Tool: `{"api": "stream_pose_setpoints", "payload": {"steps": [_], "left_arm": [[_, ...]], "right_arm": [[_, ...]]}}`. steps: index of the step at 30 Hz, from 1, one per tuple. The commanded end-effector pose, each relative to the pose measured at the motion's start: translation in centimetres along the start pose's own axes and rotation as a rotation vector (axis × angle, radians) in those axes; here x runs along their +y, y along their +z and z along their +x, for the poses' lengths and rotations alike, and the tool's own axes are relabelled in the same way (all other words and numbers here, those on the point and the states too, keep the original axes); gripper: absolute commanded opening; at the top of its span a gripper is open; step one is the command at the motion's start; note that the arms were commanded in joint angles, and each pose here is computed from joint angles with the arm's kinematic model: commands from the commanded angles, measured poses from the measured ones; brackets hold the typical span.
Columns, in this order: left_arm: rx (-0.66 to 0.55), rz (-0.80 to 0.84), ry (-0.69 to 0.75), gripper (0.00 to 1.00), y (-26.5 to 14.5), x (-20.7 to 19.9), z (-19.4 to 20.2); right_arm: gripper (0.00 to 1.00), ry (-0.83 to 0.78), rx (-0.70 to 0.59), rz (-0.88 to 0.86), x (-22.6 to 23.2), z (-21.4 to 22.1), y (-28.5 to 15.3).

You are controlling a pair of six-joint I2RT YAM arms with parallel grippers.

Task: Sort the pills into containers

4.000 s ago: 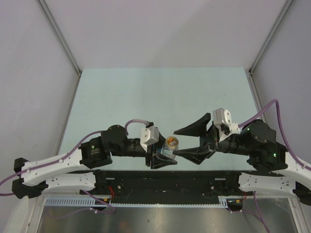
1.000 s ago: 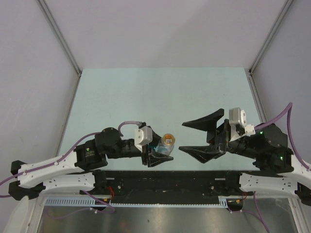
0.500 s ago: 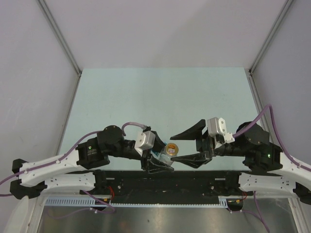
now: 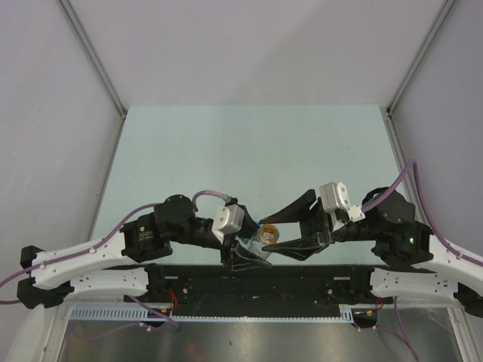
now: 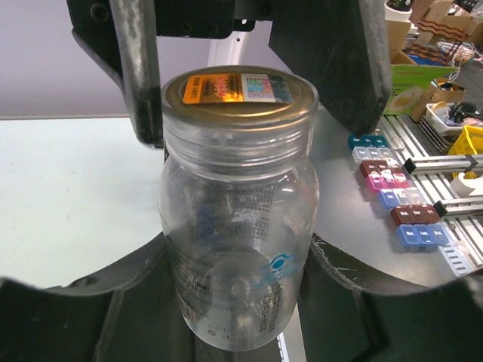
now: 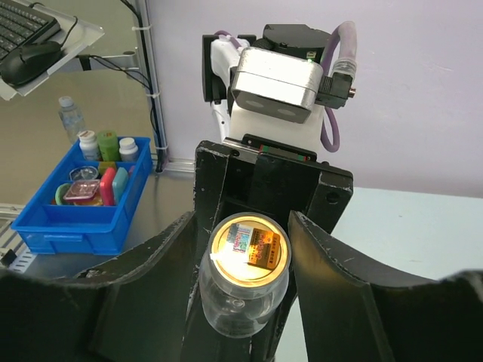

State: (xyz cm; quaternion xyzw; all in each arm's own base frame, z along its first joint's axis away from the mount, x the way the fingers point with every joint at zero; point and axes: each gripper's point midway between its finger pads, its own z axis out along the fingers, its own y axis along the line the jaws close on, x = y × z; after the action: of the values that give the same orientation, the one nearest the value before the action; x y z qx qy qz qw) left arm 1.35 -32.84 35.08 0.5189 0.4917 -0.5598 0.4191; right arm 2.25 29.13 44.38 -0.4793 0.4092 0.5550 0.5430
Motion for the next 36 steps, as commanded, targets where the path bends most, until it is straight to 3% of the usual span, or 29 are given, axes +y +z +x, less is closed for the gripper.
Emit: {"api": "stream_pose_setpoints", "payload": {"steps": [1,6,10,11,19,29,36], "left_arm": [[-0.091,0.04,0.074,0.0,-0.3,-0.9,-3.5],[-0.094,0.039,0.077,0.0,-0.3,-1.0,-3.7],[-0.099,0.025,0.083,0.0,-0.3,-0.7,-3.9],[-0.101,0.019,0.082,0.0,-0.3,-0.6,-4.0],[-0.139,-0.2,0.068,0.01,-1.4,2.8,-4.6],[-0.132,-0.59,0.095,0.0,-3.8,9.5,-3.7],[-0.093,-0.788,0.1,0.01,-4.9,12.9,-2.7]], "right_arm": [[0.55,0.013,-0.024,-0.037,0.5,-0.4,0.5],[0.46,0.042,-0.018,-0.043,0.6,-0.3,0.6],[0.29,0.048,-0.02,-0.043,0.7,-0.3,0.6],[0.21,0.05,-0.018,-0.04,0.6,-0.3,0.6],[0.0,0.119,0.0,0.241,-4.1,0.7,0.4],[0.0,0.201,-0.025,0.613,-10.0,1.6,-0.9],[0.0,0.247,-0.065,0.758,-11.8,1.5,-2.0]]}}
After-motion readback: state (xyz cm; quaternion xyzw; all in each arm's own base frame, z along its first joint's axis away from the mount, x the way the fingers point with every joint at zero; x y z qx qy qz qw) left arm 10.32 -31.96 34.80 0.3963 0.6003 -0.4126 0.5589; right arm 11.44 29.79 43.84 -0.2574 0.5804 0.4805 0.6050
